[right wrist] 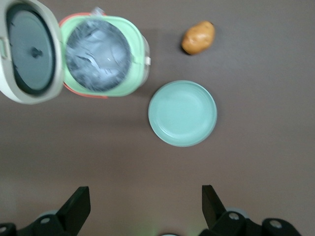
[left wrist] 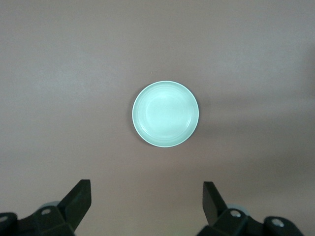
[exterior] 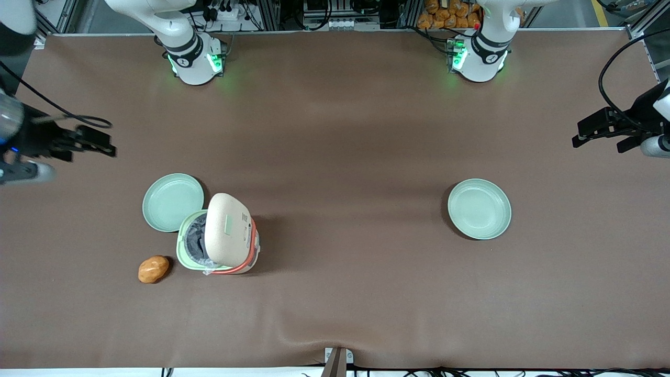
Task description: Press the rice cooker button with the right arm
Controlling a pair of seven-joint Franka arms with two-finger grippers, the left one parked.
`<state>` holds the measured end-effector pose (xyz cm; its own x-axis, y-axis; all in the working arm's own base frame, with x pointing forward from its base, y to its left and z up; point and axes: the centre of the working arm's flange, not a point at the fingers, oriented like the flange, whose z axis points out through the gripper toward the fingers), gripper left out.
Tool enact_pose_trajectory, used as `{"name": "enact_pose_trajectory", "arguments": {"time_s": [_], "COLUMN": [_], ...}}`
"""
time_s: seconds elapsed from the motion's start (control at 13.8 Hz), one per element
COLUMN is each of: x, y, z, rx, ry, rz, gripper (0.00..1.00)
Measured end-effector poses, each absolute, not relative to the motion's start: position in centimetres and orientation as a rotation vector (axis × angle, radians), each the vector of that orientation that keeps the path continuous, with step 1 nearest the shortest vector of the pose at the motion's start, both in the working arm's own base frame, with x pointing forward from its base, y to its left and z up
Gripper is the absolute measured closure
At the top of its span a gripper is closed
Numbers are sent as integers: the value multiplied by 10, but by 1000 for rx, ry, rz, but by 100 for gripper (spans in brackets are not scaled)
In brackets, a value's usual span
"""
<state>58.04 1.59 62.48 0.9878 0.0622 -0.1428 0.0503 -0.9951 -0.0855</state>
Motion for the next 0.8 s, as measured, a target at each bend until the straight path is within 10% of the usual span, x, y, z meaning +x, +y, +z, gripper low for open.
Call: {"name": "enact_pose_trajectory", "arguments": {"time_s": [0.8], "x": [563], "y": [-58], "z": [632], "rx": [-3092], "ry": [-96], "rz": [257], "gripper": [0]}}
